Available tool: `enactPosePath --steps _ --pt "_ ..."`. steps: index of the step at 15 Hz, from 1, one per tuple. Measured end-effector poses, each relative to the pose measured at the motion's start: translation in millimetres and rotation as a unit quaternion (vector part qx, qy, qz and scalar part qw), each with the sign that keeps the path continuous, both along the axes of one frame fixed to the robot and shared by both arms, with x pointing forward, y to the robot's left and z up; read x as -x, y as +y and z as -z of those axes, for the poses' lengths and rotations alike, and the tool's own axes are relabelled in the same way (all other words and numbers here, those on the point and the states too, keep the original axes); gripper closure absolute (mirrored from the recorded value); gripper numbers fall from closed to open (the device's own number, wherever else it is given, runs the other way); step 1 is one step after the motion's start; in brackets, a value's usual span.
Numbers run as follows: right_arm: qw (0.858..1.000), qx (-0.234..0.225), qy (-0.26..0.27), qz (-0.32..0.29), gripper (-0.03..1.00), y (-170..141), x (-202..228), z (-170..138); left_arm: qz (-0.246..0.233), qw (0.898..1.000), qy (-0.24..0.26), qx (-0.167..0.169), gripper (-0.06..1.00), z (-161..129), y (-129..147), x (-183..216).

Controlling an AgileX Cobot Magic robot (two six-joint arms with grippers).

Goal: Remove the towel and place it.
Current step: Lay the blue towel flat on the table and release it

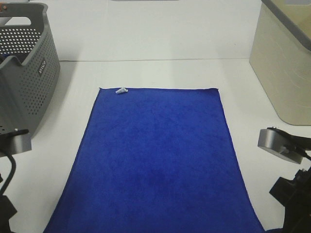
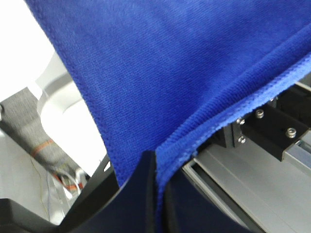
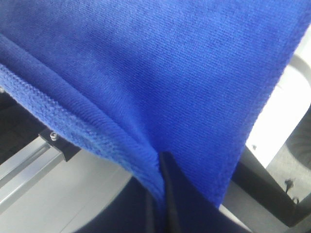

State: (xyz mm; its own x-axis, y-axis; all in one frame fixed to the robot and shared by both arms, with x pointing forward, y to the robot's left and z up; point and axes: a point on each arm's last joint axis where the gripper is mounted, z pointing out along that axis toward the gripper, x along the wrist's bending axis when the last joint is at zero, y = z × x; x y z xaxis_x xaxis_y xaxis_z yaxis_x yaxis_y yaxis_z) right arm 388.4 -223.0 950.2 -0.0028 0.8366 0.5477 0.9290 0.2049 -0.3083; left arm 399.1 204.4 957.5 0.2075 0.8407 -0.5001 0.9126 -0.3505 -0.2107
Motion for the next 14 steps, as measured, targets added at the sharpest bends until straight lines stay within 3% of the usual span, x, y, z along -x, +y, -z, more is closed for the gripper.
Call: enactPosePath --steps 1,3,7,14 --pt "1.0 0.0 0.0 0.0 0.95 0 0 0 0.0 1.0 0.0 0.0 0.94 0 0 0" --pt "0.999 0.007 0.053 -0.006 0.95 1 -5 19 0.008 0.998 0.054 -0.009 0.94 23 -2 -6" --pt "0.993 0.014 0.118 -0.016 0.95 1 -9 46 0.013 0.995 0.1 -0.02 0.94 50 -4 -11" --pt "0.987 0.022 0.16 -0.017 0.95 1 -11 69 0.003 0.992 0.12 -0.032 0.94 71 -5 -16"
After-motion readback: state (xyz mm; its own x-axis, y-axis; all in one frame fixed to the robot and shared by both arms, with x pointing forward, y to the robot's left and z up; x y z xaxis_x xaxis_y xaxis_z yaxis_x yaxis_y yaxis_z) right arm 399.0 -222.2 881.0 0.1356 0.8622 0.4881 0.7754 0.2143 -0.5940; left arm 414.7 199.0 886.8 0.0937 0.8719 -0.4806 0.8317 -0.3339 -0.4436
